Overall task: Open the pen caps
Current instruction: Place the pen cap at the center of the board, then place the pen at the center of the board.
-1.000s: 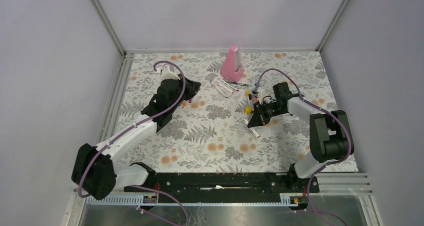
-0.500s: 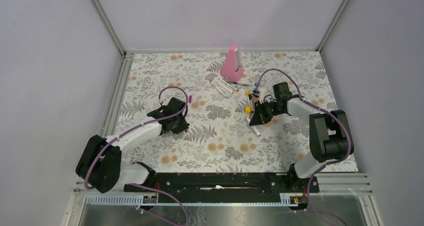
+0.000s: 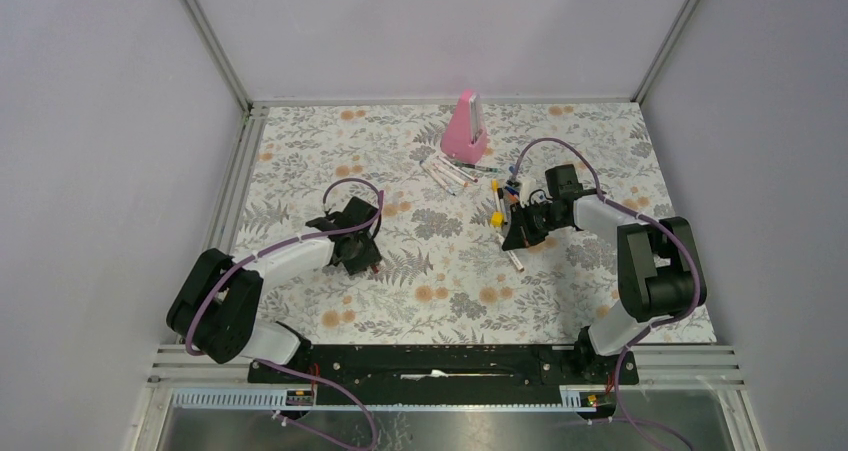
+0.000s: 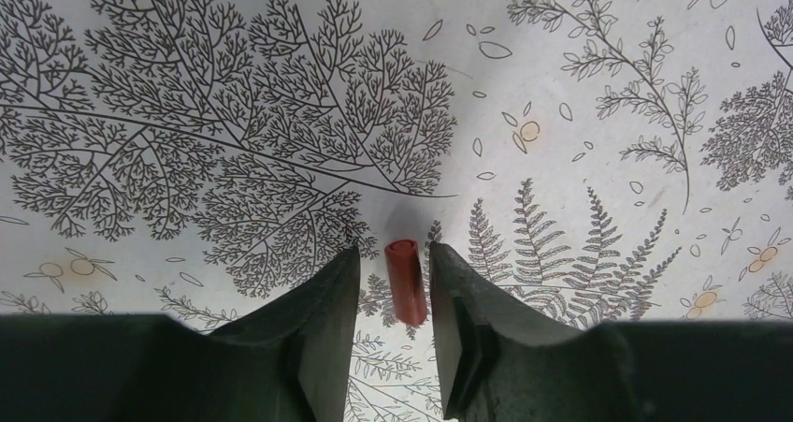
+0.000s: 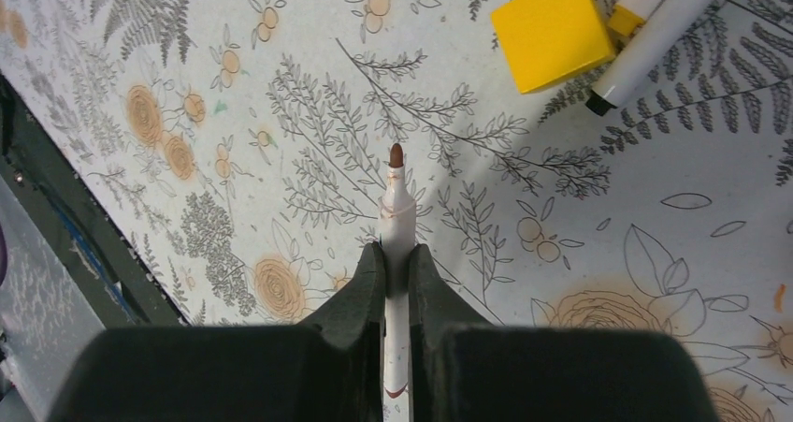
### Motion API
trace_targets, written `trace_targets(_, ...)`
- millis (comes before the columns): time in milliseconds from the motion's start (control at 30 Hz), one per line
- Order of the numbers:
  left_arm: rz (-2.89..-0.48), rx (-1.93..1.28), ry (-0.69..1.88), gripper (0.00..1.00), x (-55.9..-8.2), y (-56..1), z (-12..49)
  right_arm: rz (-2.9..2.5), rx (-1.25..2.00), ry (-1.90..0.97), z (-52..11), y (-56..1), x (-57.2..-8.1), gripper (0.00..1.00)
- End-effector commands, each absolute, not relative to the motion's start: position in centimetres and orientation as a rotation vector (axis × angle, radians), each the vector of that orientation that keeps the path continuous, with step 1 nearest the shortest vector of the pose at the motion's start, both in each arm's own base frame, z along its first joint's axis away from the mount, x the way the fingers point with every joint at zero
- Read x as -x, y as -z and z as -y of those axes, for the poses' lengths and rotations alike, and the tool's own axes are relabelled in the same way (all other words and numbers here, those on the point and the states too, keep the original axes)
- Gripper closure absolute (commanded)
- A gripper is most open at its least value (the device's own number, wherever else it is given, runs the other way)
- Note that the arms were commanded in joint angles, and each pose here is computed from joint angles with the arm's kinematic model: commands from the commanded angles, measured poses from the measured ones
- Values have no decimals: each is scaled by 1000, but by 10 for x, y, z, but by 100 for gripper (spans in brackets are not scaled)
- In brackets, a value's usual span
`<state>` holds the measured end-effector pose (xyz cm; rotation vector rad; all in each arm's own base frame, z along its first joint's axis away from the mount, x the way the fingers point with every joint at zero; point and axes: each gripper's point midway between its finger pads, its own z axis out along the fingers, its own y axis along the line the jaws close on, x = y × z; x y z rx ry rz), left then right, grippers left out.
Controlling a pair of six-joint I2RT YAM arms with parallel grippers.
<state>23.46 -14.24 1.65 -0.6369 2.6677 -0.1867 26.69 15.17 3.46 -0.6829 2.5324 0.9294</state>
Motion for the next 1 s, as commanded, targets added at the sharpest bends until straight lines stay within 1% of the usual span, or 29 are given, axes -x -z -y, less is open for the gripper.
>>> trace_targets(0,-2662,632,144,61,-234,-13,136,-2560,662,-837,-145,-27,-274,92)
trace_targets(100,-2663,634,151,58,-234,-13,137,-2574,653,-783,-140,-23,-277,92)
trace_targets(233,-2652,633,170,57,-236,-18,139,-2594,649,-751,-136,-19,-277,88)
trace_targets(400,-2610,625,214,56,-242,-34,142,-2621,656,-728,-134,-14,-276,81)
trace_targets(533,-2567,579,254,51,-249,-56,144,-2629,654,-704,-132,-12,-277,74)
trace_targets(600,-2539,535,278,44,-253,-70,146,-2632,655,-688,-130,-12,-278,70)
trace_targets(667,-2499,480,305,35,-258,-87,147,-2633,657,-682,-129,-12,-278,64)
trace_targets(767,-2417,392,362,16,-266,-116,150,-2631,667,-689,-130,-14,-278,59)
trace_targets(800,-2390,356,395,6,-267,-126,153,-2626,676,-694,-130,-16,-277,58)
trace_targets(833,-2358,316,435,2,-270,-136,157,-2620,685,-695,-131,-17,-278,58)
trace_targets(967,-2219,173,578,1,-278,-180,166,-2574,722,-718,-131,-34,-280,53)
